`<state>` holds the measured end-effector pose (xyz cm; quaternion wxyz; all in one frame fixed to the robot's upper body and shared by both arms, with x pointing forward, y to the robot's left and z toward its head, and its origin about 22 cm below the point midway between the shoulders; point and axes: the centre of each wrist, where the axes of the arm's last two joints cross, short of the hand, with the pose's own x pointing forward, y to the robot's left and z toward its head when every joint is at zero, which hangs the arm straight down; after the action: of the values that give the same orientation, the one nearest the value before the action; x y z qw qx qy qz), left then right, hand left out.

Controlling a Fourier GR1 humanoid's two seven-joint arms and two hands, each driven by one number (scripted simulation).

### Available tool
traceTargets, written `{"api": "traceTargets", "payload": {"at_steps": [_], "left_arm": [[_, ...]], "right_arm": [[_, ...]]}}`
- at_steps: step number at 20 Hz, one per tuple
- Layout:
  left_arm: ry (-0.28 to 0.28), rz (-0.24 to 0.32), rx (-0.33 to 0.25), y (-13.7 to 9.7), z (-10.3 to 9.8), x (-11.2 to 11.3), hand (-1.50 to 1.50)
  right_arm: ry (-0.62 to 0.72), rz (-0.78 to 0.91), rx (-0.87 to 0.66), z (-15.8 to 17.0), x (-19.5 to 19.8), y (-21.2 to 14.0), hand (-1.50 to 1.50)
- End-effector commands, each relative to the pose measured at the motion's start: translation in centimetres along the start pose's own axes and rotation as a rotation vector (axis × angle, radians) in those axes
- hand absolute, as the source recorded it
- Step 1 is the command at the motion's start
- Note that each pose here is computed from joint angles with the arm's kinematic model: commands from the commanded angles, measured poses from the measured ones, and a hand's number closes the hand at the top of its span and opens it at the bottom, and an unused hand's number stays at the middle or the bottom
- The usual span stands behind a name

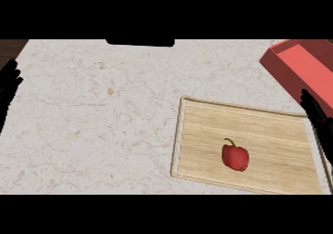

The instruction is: Pick the bell pepper from the tray and place it in the cardboard box

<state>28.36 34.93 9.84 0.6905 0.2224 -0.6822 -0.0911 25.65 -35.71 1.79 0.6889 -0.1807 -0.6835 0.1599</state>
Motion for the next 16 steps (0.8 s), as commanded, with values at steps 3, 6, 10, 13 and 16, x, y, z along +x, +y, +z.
{"api": "traceTargets", "payload": {"at_steps": [3, 6, 10, 13, 16], "left_arm": [[0.047, 0.193, 0.040, -1.9, 1.7, -2.0, 0.00], [0.069, 0.359, 0.041, -4.1, 2.3, -2.4, 0.00], [0.072, 0.457, -0.015, -7.0, 3.1, -2.0, 0.00], [0.039, 0.472, -0.040, -8.0, 3.7, -1.6, 0.00], [0.055, 0.464, -0.065, -8.7, 4.1, -0.5, 0.00]], "right_arm": [[-0.078, -0.134, -0.314, 1.2, 2.5, -1.4, 1.50], [-0.143, -0.232, -0.613, 2.0, 3.0, -4.7, 1.50], [0.033, 0.043, -0.740, 7.4, -1.0, -2.4, -1.50], [-0.127, 0.174, -0.719, 9.4, 1.8, -0.7, -1.50], [-0.155, 0.252, -0.569, 12.2, 5.2, -1.2, -1.50]]}}
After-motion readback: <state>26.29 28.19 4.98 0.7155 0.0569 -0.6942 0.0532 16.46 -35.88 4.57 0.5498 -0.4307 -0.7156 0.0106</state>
